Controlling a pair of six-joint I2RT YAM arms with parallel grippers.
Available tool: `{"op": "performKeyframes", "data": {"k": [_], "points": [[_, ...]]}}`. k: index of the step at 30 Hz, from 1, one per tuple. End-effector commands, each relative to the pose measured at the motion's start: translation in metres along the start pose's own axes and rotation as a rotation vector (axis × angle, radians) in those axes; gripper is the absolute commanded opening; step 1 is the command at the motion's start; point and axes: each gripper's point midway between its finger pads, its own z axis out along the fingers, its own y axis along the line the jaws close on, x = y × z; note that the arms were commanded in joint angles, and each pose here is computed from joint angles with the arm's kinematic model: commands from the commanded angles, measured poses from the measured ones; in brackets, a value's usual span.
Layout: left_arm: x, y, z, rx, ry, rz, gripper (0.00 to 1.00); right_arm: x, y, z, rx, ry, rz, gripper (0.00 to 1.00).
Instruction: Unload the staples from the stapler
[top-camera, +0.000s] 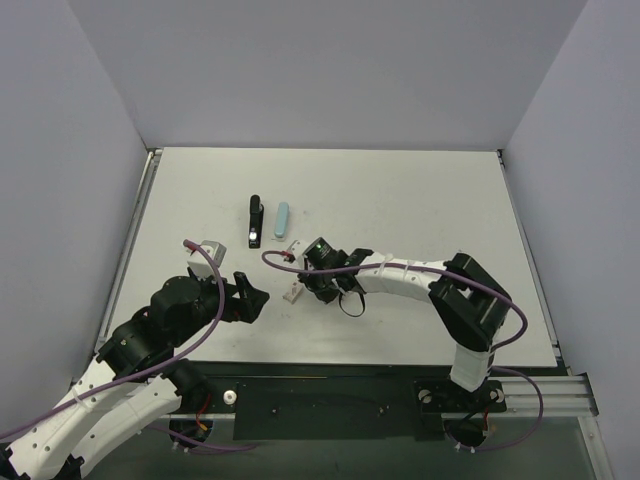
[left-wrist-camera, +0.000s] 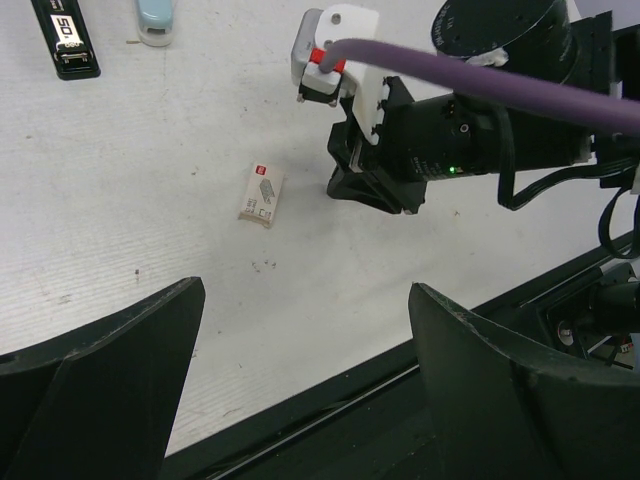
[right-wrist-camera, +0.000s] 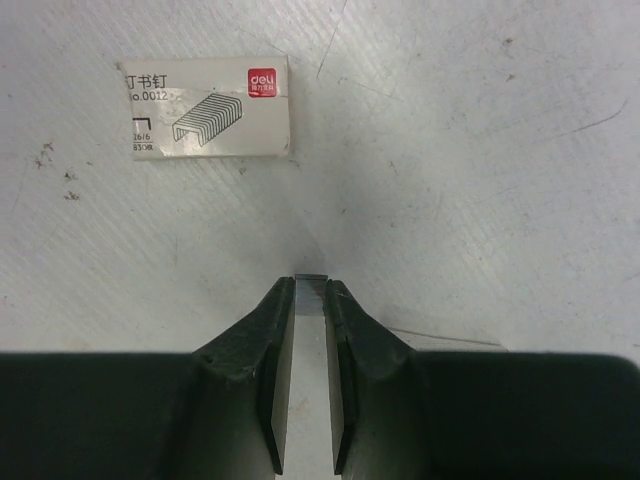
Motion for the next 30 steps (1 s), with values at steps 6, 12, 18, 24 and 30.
{"op": "performKeyframes", "data": {"k": [6, 12, 18, 24, 30], "points": [[-0.013, -0.005, -0.005, 0.015, -0.039, 0.012, 0.94, -0.018, -0.026, -0.042, 0.045, -0.100, 0.077, 0.09], [-0.013, -0.005, -0.005, 0.017, -0.040, 0.012, 0.94, -0.006, -0.051, -0.044, 0.080, -0.088, 0.134, 0.09], [-0.013, -0.006, -0.006, 0.021, -0.039, 0.013, 0.94, 0.004, -0.057, -0.044, 0.107, -0.068, 0.129, 0.08], [-0.012, -0.006, -0.006, 0.024, -0.036, 0.012, 0.94, 0.013, -0.057, -0.039, 0.110, -0.048, 0.129, 0.08], [-0.011, -0.006, -0.006, 0.024, -0.032, 0.012, 0.94, 0.017, -0.060, -0.038, 0.120, -0.050, 0.136, 0.09]]}}
